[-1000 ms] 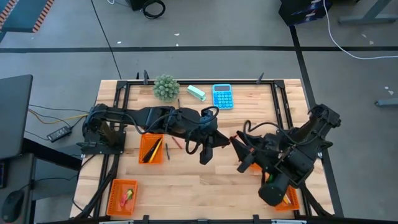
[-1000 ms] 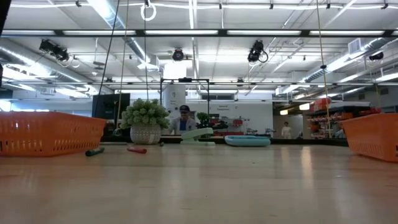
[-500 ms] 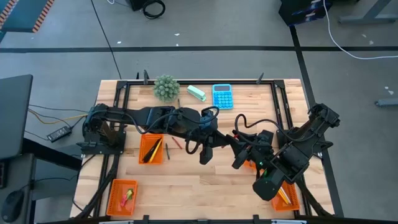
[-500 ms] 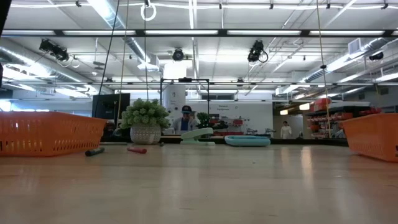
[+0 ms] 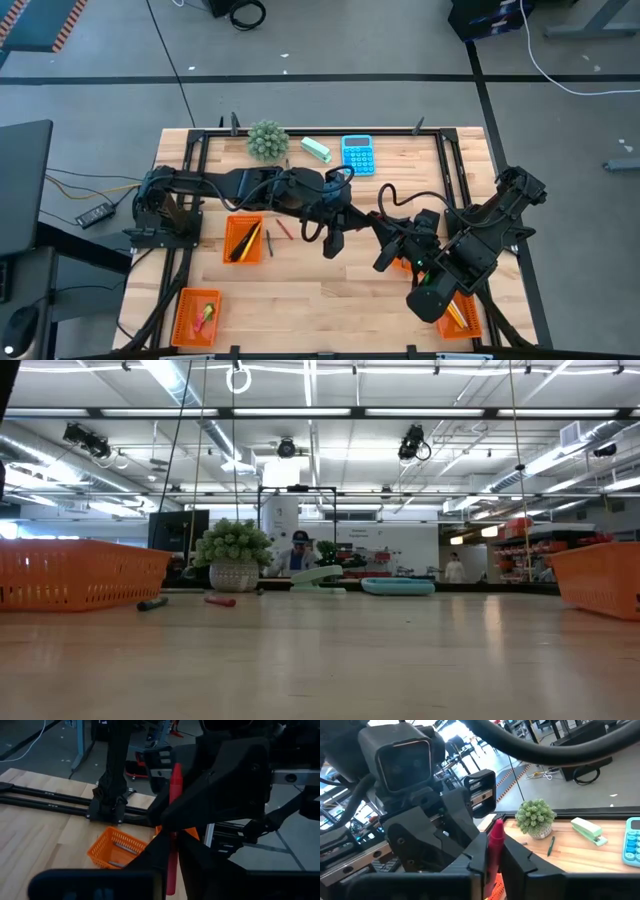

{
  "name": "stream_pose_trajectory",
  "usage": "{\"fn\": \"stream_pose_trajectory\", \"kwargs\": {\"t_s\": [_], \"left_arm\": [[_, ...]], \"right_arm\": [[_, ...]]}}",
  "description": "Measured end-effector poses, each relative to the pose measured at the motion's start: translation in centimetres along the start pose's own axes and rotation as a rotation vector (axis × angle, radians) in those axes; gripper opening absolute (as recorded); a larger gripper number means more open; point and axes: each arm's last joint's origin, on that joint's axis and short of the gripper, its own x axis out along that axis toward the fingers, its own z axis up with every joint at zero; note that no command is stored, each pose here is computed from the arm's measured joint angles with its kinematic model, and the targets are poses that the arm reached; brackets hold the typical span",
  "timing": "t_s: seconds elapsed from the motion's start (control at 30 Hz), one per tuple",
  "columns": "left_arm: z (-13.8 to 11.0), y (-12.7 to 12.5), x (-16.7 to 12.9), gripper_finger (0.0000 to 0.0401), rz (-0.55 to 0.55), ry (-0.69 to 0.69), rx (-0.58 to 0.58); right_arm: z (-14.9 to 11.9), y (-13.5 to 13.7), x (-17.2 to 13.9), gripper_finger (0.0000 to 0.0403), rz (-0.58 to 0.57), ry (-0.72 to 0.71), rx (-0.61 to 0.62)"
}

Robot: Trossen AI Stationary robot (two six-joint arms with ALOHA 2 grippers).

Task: Sort crayons/erasers/pens/pencils in bins
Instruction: Put the bottom red crayon into the top right orange basket

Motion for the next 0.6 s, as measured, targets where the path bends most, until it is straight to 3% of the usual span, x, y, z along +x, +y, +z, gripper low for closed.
{"fn": "stream_pose_trajectory", "kwargs": {"t_s": [0.2,0.6], "left_arm": [[0.1,0.3,0.0,0.0055,-0.002,0.000,0.018],[0.1,0.9,-0.1,0.0027,0.017,0.024,0.032]], "right_arm": [[0.0,-0.1,0.1,0.0039,-0.005,-0.003,-0.009],[0.3,-0.3,1.7,0.0041,-0.049,-0.017,-0.024]]}}
